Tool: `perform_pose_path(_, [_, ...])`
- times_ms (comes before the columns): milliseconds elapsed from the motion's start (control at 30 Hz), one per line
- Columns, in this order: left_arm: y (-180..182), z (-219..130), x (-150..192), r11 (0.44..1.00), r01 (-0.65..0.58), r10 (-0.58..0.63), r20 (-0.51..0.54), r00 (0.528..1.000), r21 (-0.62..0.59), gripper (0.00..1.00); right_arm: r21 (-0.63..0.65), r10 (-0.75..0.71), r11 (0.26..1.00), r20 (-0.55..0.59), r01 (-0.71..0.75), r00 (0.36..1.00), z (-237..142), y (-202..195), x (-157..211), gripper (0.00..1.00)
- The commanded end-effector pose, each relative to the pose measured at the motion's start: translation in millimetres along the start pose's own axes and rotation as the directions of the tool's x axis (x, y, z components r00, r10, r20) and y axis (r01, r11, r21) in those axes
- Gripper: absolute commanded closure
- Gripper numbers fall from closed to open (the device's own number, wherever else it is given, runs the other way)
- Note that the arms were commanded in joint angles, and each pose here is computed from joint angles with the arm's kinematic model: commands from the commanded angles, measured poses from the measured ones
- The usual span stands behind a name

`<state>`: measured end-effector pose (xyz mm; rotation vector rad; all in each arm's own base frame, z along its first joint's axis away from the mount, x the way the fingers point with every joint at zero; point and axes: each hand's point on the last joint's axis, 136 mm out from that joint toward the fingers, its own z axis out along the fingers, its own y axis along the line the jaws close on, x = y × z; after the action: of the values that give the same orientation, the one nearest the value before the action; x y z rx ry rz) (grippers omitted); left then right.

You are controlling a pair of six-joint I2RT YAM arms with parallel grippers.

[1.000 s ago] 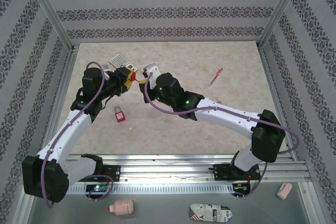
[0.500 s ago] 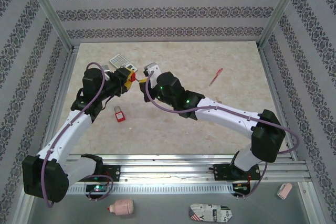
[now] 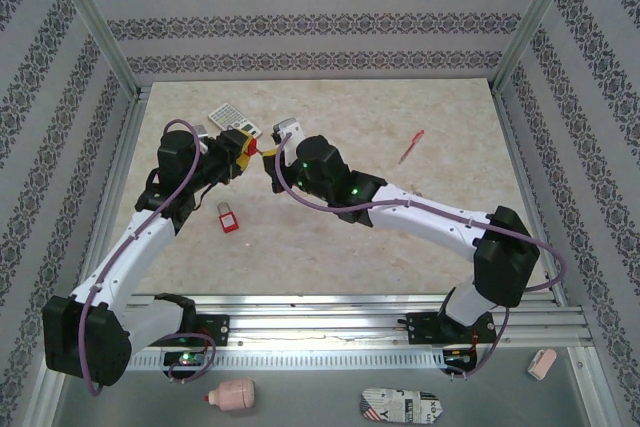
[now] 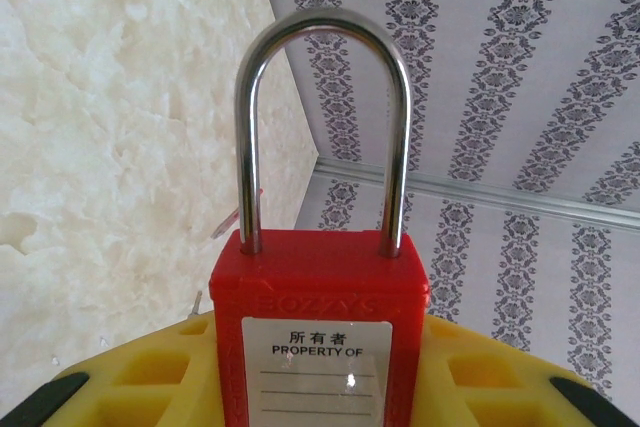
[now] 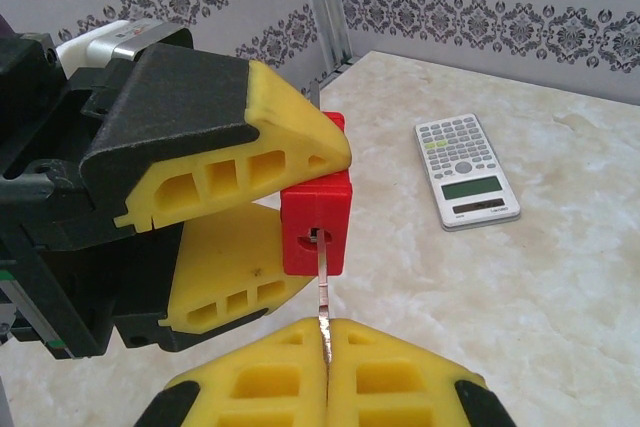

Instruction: Unlock with the key

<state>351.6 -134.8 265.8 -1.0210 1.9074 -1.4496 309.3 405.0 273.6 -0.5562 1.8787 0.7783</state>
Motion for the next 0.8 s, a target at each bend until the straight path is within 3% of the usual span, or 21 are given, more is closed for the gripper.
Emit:
perform_pose_path(0, [-12.3,-2.3,8.9,0.998,-0.035,0.036,-0.025,0.999,0.046,1.00,-0.039,0.020,0.999,0.034,-0.018,0.999,5.7,9.6,-13.0,1.00])
perform_pose_path(767, [-17.9,-3.0,9.8,0.998,-0.036,0.036,-0.015,0.999,0.053,1.00,-0.024,0.019,1.000,0.010,-0.019,1.000,12.0,6.4,-5.6,1.00])
